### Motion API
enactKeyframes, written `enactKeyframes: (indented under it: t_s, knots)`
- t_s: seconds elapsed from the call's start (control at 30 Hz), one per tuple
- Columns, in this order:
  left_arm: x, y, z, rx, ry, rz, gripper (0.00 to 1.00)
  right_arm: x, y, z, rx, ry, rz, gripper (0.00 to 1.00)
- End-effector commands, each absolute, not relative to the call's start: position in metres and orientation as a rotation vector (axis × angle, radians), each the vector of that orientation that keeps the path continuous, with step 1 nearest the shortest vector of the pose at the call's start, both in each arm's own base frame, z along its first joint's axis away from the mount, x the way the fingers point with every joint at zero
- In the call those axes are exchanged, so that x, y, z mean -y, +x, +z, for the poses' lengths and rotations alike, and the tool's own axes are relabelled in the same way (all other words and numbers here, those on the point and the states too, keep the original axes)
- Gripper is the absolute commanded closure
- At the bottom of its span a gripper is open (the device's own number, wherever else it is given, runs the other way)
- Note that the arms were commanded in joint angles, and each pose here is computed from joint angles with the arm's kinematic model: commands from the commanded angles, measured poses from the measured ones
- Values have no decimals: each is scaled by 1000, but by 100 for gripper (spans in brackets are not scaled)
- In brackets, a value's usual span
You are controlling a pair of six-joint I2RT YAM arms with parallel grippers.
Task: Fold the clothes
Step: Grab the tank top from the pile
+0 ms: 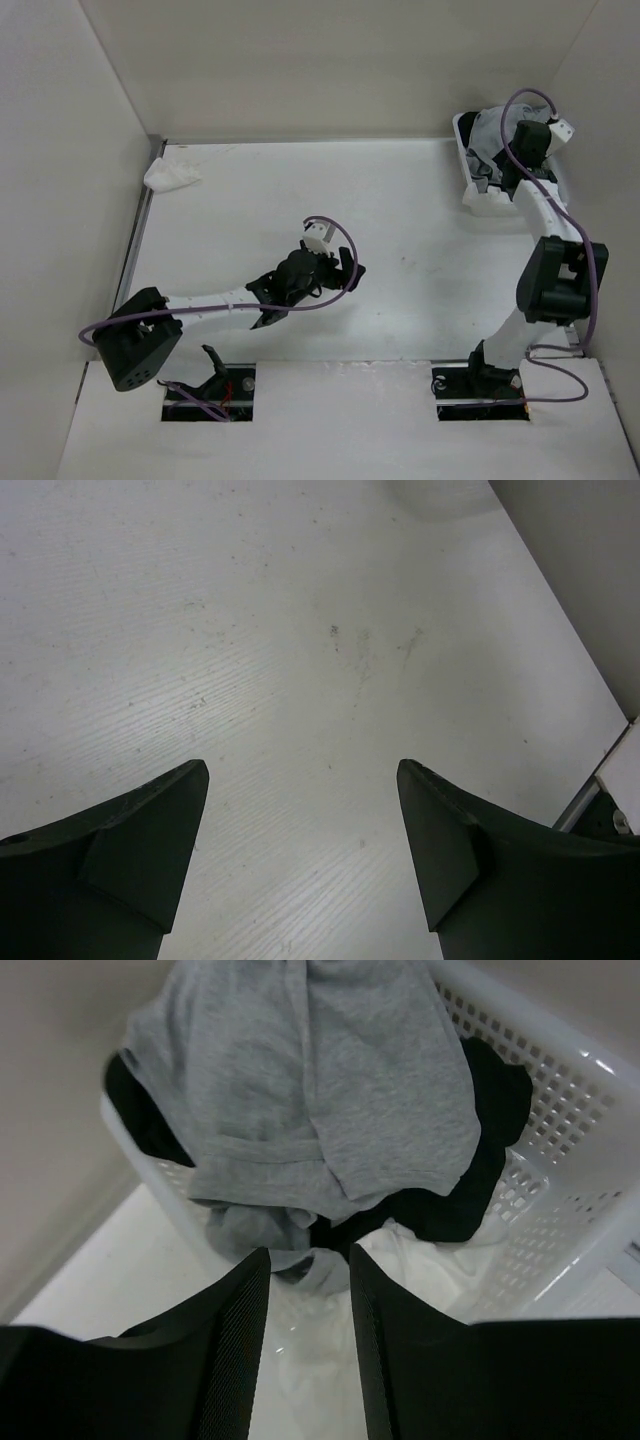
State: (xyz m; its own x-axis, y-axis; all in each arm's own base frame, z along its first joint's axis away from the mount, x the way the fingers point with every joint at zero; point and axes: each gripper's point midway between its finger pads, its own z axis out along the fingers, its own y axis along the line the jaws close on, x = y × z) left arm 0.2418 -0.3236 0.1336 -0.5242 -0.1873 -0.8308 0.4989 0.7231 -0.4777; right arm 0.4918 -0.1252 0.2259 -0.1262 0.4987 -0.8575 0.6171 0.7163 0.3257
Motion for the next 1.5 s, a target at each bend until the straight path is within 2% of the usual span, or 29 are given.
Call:
enactKeyframes:
  t_s: [0.0, 0.23, 0.33, 0.37, 0.47, 0.63, 0.7, 0.83, 0.97, 1.0, 1.07, 1.17, 1.27, 1.37, 1.47]
  knots:
    - [326, 248, 144, -1884, 224, -927, 24, 139, 533, 219, -1816, 844, -130, 50]
    - [330, 252, 131, -1917, 226, -946, 24, 170, 583, 190, -1883, 824, -203, 50]
    - [332, 254, 125, -1928, 224, -947, 24, 182, 591, 177, -1915, 813, -286, 53]
    - [333, 257, 121, -1939, 216, -952, 24, 188, 590, 170, -1937, 814, -337, 58]
    - [333, 258, 121, -1942, 203, -962, 24, 186, 590, 165, -1958, 789, -351, 59]
    - [337, 255, 121, -1940, 211, -991, 24, 186, 588, 144, -2044, 697, -424, 51]
    - [337, 254, 122, -1939, 213, -993, 24, 187, 584, 136, -2067, 698, -462, 51]
    - [336, 253, 124, -1934, 206, -998, 24, 190, 578, 136, -2048, 733, -498, 67]
    - [338, 251, 125, -1932, 213, -1007, 24, 189, 574, 157, -1972, 772, -495, 68]
    - [339, 250, 125, -1931, 216, -1010, 24, 186, 573, 179, -1917, 771, -481, 69]
    - [339, 249, 125, -1931, 217, -1011, 24, 183, 572, 189, -1892, 767, -470, 75]
    - [339, 248, 127, -1926, 217, -1013, 24, 179, 570, 212, -1846, 767, -452, 90]
    - [337, 249, 128, -1925, 213, -1012, 24, 179, 564, 222, -1821, 787, -453, 98]
    - [336, 249, 130, -1922, 211, -1013, 24, 180, 555, 236, -1778, 811, -447, 100]
    - [335, 250, 132, -1915, 206, -1013, 24, 166, 534, 293, -1620, 827, -371, 100]
